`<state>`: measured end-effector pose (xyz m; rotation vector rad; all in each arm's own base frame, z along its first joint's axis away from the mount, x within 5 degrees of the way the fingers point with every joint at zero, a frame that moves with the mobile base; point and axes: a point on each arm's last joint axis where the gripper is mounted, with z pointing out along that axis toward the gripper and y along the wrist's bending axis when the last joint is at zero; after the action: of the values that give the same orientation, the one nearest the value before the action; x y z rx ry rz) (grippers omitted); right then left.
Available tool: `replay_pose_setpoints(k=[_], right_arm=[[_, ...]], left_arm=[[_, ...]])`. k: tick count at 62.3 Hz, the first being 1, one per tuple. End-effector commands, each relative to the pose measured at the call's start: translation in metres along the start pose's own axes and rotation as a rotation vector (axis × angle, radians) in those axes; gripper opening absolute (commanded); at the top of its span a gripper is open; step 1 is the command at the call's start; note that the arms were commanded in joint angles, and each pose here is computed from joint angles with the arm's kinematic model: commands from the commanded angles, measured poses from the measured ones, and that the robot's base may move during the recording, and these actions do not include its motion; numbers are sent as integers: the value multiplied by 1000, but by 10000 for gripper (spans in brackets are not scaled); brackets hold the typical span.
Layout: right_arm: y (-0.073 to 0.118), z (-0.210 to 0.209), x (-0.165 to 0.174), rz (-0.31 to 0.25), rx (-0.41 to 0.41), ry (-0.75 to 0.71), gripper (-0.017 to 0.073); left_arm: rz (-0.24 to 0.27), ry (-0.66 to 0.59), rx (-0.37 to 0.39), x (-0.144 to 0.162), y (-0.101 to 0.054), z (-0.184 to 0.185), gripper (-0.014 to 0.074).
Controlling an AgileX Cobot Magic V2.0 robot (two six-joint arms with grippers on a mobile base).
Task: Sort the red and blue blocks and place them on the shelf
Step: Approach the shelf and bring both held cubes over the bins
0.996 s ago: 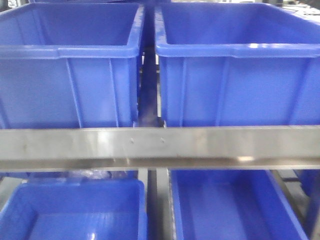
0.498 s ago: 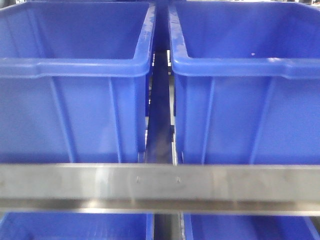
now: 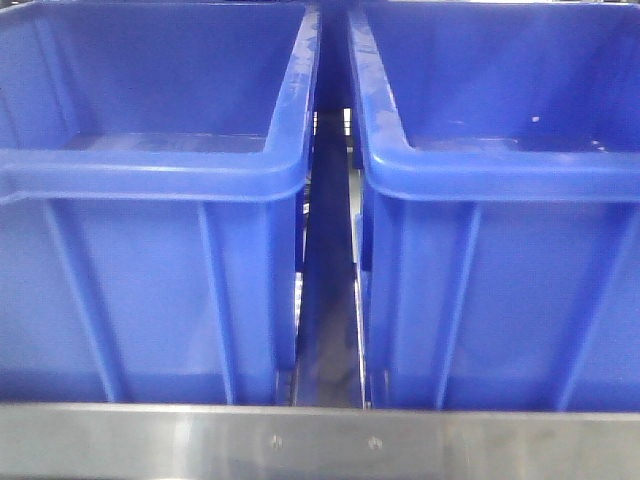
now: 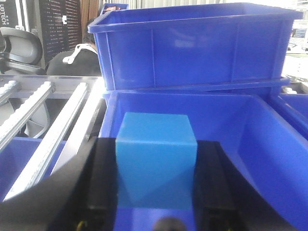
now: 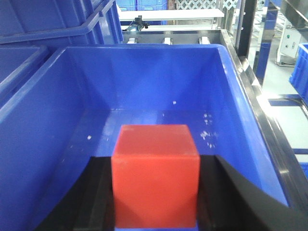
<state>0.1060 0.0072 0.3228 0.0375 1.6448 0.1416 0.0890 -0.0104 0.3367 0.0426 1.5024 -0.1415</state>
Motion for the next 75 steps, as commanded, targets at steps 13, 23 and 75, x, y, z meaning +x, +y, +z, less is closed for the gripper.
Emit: replay_pose_setpoints(k=[13,23,75], right_arm=[[1,-2,-20,0,-3,-126,403],[1,-2,-20,0,-3,-126,403],[1,-2,-15,0,-2,-77,403]], left_arm=[[-15,-107,3,-17,-1,-1,125],[-15,-107,3,-17,-1,-1,124],[-17,-44,1,-11,0,2,124]])
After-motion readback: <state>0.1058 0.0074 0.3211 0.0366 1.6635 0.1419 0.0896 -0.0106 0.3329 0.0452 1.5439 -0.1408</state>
